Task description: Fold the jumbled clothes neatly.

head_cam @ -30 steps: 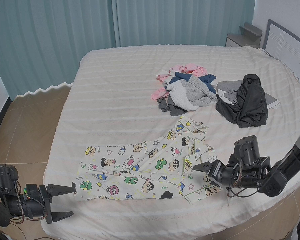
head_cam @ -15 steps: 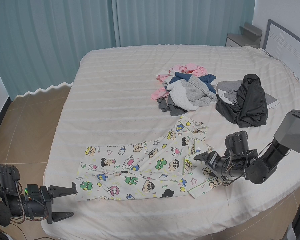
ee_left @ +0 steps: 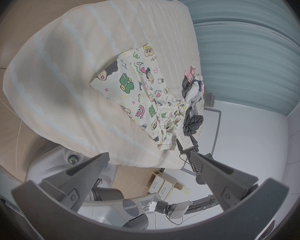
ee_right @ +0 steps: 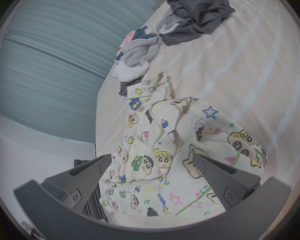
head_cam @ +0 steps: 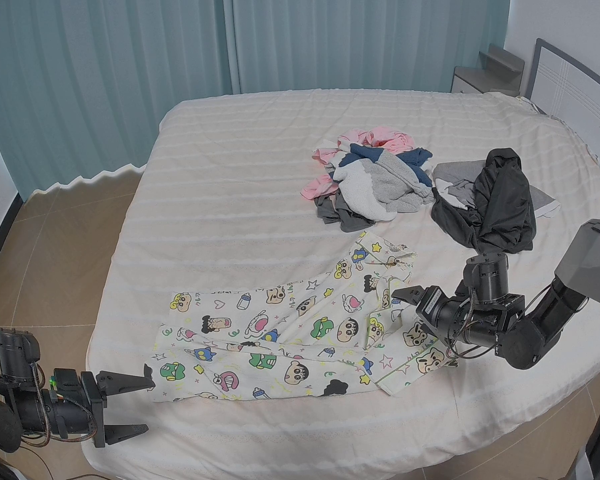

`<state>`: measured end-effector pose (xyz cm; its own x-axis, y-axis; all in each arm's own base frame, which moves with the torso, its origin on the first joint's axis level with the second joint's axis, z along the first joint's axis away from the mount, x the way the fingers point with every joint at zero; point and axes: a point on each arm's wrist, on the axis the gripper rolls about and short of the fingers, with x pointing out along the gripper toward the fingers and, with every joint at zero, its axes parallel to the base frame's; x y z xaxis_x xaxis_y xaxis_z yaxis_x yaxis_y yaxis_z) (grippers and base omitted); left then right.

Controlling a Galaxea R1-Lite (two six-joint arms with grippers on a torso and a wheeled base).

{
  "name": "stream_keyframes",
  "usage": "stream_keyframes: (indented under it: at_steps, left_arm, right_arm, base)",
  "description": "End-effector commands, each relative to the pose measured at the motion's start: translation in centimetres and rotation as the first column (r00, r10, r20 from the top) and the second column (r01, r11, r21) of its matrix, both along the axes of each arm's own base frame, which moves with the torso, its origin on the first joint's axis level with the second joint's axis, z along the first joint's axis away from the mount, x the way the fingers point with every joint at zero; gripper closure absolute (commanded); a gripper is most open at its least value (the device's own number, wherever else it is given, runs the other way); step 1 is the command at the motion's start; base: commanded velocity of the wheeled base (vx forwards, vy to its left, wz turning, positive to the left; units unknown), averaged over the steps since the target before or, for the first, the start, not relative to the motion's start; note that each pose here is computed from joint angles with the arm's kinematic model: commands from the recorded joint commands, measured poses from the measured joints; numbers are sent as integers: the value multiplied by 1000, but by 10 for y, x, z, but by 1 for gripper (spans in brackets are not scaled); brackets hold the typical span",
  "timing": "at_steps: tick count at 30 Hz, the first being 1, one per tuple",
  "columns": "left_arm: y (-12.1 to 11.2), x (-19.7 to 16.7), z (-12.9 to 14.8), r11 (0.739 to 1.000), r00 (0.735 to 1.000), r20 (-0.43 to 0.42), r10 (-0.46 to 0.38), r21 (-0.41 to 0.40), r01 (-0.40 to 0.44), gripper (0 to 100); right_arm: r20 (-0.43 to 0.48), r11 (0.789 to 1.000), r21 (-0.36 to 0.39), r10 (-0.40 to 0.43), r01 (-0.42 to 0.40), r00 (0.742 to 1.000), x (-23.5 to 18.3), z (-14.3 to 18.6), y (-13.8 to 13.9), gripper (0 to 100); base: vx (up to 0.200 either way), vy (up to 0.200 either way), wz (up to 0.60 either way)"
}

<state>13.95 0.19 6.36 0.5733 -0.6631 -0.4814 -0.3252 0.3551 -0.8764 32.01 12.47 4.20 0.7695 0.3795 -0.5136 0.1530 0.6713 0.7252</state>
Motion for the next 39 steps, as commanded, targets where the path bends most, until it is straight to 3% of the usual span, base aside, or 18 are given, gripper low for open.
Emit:
stream_keyframes:
  at_steps: [1,3,6,8,9,10,13,15,16,17,18,20,21,22,25,30,39]
  left_arm:
    - [0,-3,-2,1000,1000,-13,0,-1,0,0]
    - [0,-3,-2,1000,1000,-13,0,-1,0,0]
    - [0,-3,-2,1000,1000,-13,1,0,-1,0]
    - [0,-3,-2,1000,1000,-15,1,0,-1,0]
    - [0,-3,-2,1000,1000,-15,1,0,-1,0]
    - [0,-3,-2,1000,1000,-15,1,0,-1,0]
    - [0,-3,-2,1000,1000,-15,1,0,-1,0]
    - [0,-3,-2,1000,1000,-15,1,0,-1,0]
    - [0,-3,-2,1000,1000,-15,1,0,-1,0]
    - [0,-3,-2,1000,1000,-15,1,0,-1,0]
    - [0,-3,-2,1000,1000,-15,1,0,-1,0]
    - [0,-3,-2,1000,1000,-15,1,0,-1,0]
    - [0,-3,-2,1000,1000,-15,1,0,-1,0]
    - [0,-3,-2,1000,1000,-13,0,1,0,0]
    - [0,-3,-2,1000,1000,-13,0,1,0,0]
    - [-1,-3,-2,1000,1000,-13,-2,1,2,0]
    - [-1,-3,-2,1000,1000,-13,-2,1,2,0]
  right_arm:
    - [81,994,-34,108,-105,991,-26,26,16,0]
    - [96,970,-138,216,-202,972,-43,23,27,0]
    - [99,902,-301,354,-311,930,-61,13,39,0]
    - [104,834,-430,426,-346,899,-67,8,46,0]
    - [105,829,-438,430,-347,897,-68,8,46,0]
    - [100,773,-521,476,-361,874,-69,3,50,0]
    - [89,677,-642,531,-359,843,-70,-2,56,0]
    - [55,599,-707,577,-377,815,-74,-10,60,0]
    - [49,589,-714,582,-379,812,-74,-11,60,0]
    - [21,525,-757,614,-389,789,-75,-17,62,0]
    - [-5,477,-788,627,-389,779,-75,-23,62,0]
    - [-38,411,-831,632,-376,774,-72,-32,64,0]
    - [-47,394,-840,630,-372,775,-71,-34,64,0]
    - [-70,358,-859,628,-367,775,-69,-41,65,0]
    - [-85,314,-884,621,-347,779,-62,-48,69,0]
    - [-70,307,-898,605,-314,793,-53,-49,75,0]
    - [-66,293,-906,616,-305,785,-49,-49,80,0]
  base:
    - [0,0,0]
    - [0,0,0]
    - [0,0,0]
    - [0,0,0]
    - [0,0,0]
    - [0,0,0]
    - [0,0,0]
    - [0,0,0]
    - [0,0,0]
    - [0,0,0]
    - [0,0,0]
    - [0,0,0]
    - [0,0,0]
    - [0,0,0]
    - [0,0,0]
    - [0,0,0]
    - [0,0,0]
